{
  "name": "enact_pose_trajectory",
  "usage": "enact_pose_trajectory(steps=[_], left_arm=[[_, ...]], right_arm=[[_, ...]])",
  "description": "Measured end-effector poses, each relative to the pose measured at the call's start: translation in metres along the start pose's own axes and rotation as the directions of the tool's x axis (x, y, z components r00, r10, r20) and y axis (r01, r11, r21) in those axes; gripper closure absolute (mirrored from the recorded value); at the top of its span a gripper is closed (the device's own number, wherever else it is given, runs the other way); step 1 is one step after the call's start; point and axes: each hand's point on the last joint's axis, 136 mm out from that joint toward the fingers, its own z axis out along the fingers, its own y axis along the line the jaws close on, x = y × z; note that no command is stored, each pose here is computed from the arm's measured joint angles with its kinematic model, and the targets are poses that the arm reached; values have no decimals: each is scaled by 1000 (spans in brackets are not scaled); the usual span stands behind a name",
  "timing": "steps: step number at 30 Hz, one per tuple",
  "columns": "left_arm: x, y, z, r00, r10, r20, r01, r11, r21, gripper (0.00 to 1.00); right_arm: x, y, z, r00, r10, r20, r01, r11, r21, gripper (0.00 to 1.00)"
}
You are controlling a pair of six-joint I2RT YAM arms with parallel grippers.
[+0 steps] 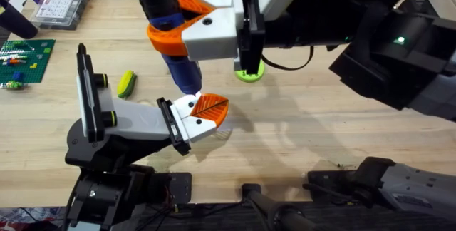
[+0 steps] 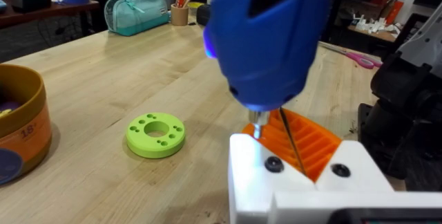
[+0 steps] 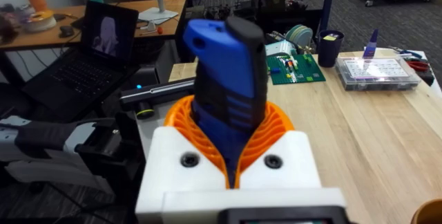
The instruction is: Pick up the gripper from the table and insert it into the empty holder that is missing its gripper. Then pick up a screw, insert it into the mounting hole, and use the screwdriver to tighten it. Finally, clean up the table by picking up the vegetable and placing it into the bucket.
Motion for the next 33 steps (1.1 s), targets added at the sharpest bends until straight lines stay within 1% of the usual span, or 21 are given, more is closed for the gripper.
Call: enact_pose_trajectory(steps=[7,11,14,19,22,29,33], left_arm=[[3,0,0,1000,-16,-10,16,1000,-2,989],[3,0,0,1000,-14,-9,14,1000,-2,989],[3,0,0,1000,-14,-9,14,1000,-2,989],[3,0,0,1000,-14,-9,14,1000,-2,989],[3,0,0,1000,-14,-9,14,1000,-2,989],[3,0,0,1000,-14,-9,14,1000,-2,989],[3,0,0,1000,-14,-9,14,1000,-2,989]], right_arm=[[13,-3,2,999,32,-29,-32,999,4,965],[5,-2,3,1000,8,-1,-8,1000,-2,966],[-6,5,3,999,-32,39,33,999,-36,966],[-11,14,2,999,-15,43,18,996,-89,964],[-24,20,2,998,-20,58,27,992,-121,964],[-70,39,-3,991,-59,124,83,976,-199,966],[-85,48,-6,988,-65,140,97,967,-237,964]])
